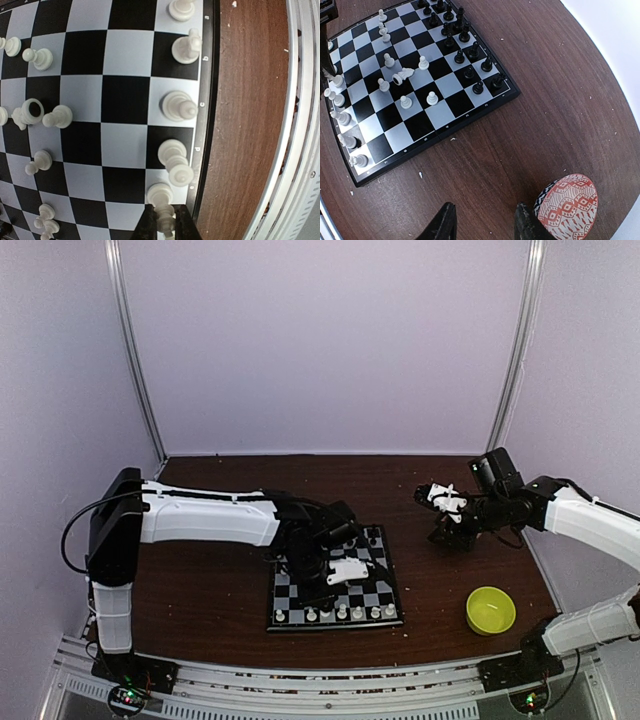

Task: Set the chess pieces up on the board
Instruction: Place the king at d1, then pick up the pawn from the chessboard.

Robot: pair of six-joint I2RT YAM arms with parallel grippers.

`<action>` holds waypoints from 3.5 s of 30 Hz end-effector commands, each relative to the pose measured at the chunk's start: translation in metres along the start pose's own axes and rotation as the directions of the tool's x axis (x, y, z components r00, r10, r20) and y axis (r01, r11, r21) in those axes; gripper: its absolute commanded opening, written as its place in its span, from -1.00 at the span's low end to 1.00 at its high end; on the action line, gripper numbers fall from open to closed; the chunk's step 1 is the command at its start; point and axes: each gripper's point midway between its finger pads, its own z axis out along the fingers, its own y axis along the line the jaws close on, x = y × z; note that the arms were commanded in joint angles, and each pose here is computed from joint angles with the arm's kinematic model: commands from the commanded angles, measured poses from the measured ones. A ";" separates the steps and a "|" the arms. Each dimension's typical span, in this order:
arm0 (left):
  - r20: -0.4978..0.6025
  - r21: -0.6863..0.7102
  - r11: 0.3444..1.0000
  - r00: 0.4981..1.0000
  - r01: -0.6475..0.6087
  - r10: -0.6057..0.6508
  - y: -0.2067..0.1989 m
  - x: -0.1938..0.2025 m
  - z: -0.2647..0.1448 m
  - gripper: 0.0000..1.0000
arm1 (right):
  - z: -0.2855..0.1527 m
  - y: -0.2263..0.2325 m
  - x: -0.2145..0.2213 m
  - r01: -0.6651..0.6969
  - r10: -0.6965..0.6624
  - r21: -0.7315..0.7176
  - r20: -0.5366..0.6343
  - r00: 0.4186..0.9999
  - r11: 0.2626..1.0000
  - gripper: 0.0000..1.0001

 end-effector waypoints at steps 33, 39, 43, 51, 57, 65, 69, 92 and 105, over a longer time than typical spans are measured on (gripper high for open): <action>0.240 -0.214 0.963 0.965 0.163 -0.110 0.062 -0.062 -0.080 -0.39 | -0.007 -0.005 -0.004 0.012 -0.012 0.027 0.015 1.000 1.000 -0.22; 0.286 -0.195 0.912 0.911 0.360 -0.298 0.104 -0.082 -0.058 -0.56 | -0.010 -0.008 -0.005 0.013 -0.014 0.051 0.020 1.000 0.999 -0.22; 0.282 -0.168 0.889 0.885 0.427 -0.372 0.110 -0.086 -0.039 -0.48 | -0.011 -0.009 -0.004 0.013 -0.014 0.063 0.020 1.000 0.998 -0.22; 0.247 -0.186 0.869 0.878 0.458 -0.410 0.112 -0.073 -0.024 -0.45 | -0.010 -0.008 -0.004 0.014 -0.015 0.050 0.016 1.000 0.999 -0.22; 0.230 -0.216 0.856 0.876 0.470 -0.423 0.117 -0.065 -0.015 -0.40 | -0.010 -0.008 -0.004 0.015 -0.016 0.050 0.013 1.000 0.999 -0.22; 0.236 -0.210 0.850 0.868 0.484 -0.436 0.125 -0.068 -0.005 -0.49 | -0.010 -0.008 -0.003 0.016 -0.017 0.053 0.010 1.000 0.998 -0.22; 0.219 -0.195 0.853 0.869 0.484 -0.443 0.127 -0.066 0.005 -0.57 | -0.010 -0.008 -0.003 0.016 -0.017 0.054 0.010 1.000 0.998 -0.23; 0.255 -0.219 0.841 0.861 0.495 -0.441 0.145 -0.071 0.012 -0.54 | -0.006 -0.008 0.000 0.017 -0.017 0.047 -0.003 1.000 0.999 -0.24; 0.244 -0.218 0.844 0.865 0.489 -0.438 0.145 -0.071 0.015 -0.75 | -0.005 -0.007 0.001 0.018 -0.017 0.044 -0.009 1.000 0.999 -0.24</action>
